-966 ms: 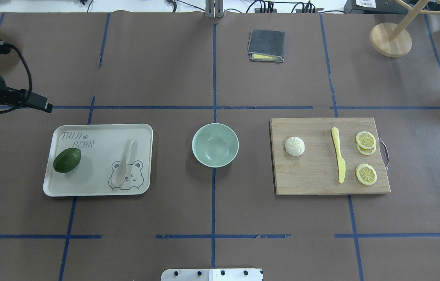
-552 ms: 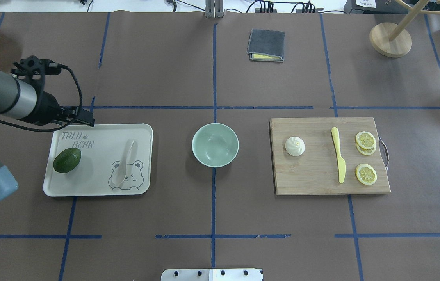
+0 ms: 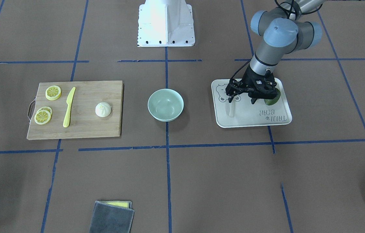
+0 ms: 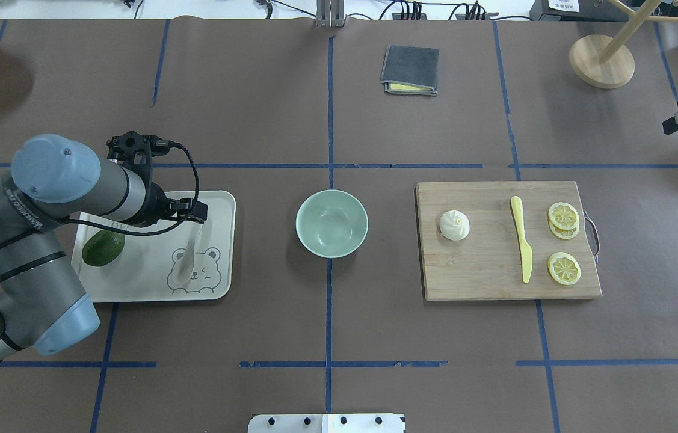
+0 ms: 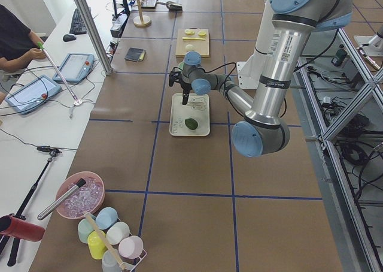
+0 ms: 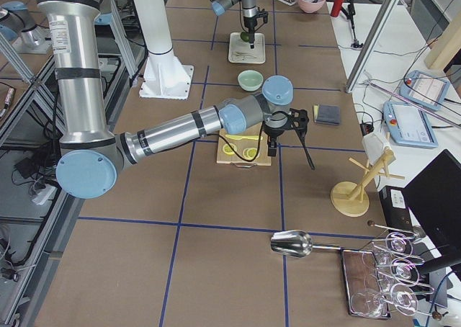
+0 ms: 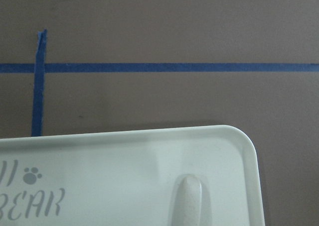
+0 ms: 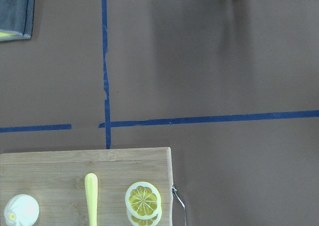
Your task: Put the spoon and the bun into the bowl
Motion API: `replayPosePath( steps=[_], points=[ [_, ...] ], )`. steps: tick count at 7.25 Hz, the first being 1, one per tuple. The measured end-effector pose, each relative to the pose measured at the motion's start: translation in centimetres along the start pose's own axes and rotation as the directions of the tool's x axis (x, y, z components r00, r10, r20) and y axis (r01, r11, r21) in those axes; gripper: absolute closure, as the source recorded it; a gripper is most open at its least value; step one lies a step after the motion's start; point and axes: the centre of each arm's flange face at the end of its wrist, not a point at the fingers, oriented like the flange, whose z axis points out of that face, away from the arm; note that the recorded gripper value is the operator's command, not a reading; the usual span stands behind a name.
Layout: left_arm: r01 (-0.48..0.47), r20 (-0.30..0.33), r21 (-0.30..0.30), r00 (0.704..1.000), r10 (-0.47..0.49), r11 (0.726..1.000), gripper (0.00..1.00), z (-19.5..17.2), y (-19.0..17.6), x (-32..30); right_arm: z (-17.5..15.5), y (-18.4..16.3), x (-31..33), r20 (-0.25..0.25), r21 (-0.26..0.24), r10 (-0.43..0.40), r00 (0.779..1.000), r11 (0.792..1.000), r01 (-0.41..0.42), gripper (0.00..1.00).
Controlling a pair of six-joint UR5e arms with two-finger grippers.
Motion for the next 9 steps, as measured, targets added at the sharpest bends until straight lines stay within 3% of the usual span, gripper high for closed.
replayPosePath(
  steps=[4, 5, 7, 9],
  points=[
    [-0.021, 0.029, -0.033, 0.999, 0.022, 0.999, 0.10, 3.4, 2.0, 1.3, 2.0, 1.6, -4.4, -0.009, -0.020, 0.009, 1.000, 1.000, -0.009, 0.00],
    [-0.025, 0.030, -0.040, 0.999, 0.026, 0.999, 0.18, 3.8, 2.4, 1.6, 2.1, 1.6, -4.9, -0.008, -0.021, 0.010, 1.000, 1.000, -0.010, 0.00],
    [-0.026, 0.029, -0.044, 0.999, 0.027, 0.999, 0.46, 3.9, 2.6, 1.8, 2.2, 1.5, -5.3, -0.006, -0.021, 0.008, 1.000, 1.000, -0.009, 0.00],
    [-0.025, 0.028, -0.045, 0.999, 0.026, 0.999, 0.89, 3.8, 2.7, 1.8, 2.3, 1.5, -5.4, -0.007, -0.020, 0.007, 1.000, 1.000, -0.007, 0.00]
  ],
)
